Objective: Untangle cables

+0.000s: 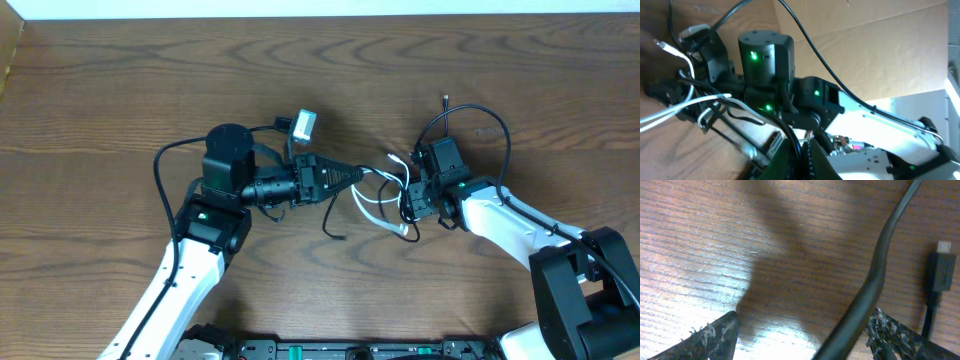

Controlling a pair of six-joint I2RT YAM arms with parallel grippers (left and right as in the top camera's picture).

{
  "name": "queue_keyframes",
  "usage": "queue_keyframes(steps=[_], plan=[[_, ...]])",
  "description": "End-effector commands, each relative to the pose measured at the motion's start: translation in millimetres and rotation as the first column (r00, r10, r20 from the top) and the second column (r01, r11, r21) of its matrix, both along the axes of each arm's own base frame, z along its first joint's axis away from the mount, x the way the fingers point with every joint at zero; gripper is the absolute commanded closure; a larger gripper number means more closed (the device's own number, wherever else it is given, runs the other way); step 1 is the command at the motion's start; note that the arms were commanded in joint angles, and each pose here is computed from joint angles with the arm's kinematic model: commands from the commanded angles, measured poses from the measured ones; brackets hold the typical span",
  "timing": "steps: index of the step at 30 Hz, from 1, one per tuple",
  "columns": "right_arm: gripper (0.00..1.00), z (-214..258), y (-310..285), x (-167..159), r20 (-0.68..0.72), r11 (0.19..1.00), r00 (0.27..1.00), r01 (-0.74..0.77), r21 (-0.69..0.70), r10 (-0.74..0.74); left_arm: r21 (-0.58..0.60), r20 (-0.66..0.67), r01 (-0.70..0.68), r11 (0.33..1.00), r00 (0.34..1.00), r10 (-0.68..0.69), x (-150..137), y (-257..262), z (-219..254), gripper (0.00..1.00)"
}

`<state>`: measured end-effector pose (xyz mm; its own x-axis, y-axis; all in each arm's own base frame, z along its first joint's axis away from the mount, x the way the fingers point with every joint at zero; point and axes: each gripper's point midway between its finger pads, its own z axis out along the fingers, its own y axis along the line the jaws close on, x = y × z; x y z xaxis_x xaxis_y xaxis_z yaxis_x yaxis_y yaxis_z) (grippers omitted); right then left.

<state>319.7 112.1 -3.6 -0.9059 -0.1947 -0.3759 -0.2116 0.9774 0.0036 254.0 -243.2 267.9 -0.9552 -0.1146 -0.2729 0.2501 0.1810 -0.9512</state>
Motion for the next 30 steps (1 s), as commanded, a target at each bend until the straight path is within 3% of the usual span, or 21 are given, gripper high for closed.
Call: queue_keyframes(steps=[1, 11, 16, 19, 24, 27, 30], plan=[[0.23, -26, -24, -22, -0.085, 0.996, 0.995, 0.043, -0.084, -0.050, -0.045, 0.054, 0.059, 0.997, 0.997, -0.057, -11, 5, 25, 0.93], [0.20, -25, -33, -18, -0.062, 0.990, 0.995, 0.070, -0.119, -0.078, 0.016, 0.034, 0.074, 0.997, 0.997, -0.075, -16, 7, 2, 0.93], [0.19, -22, -33, -7, -0.022, 0.991, 0.996, 0.089, -0.096, -0.091, 0.168, -0.116, 0.028, 0.985, 0.993, -0.008, -18, 16, -51, 0.93], [0.16, -21, -31, -6, -0.017, 0.992, 0.996, 0.088, -0.089, -0.090, 0.365, -0.209, -0.027, 0.931, 0.972, 0.111, -19, 35, -100, 0.93], [0.16, -21, -32, -6, -0.018, 0.992, 0.996, 0.088, -0.090, -0.090, 0.657, -0.231, -0.055, 0.751, 0.934, 0.271, -25, 75, -161, 0.93], [0.16, -21, -31, -6, -0.018, 0.992, 0.996, 0.087, -0.090, -0.089, 0.705, -0.215, -0.064, 0.707, 0.930, 0.299, -23, 84, -171, 0.92], [0.16, -21, -31, -6, -0.018, 0.992, 0.996, 0.087, -0.090, -0.089, 0.705, -0.206, -0.072, 0.706, 0.931, 0.301, -21, 84, -171, 0.77]])
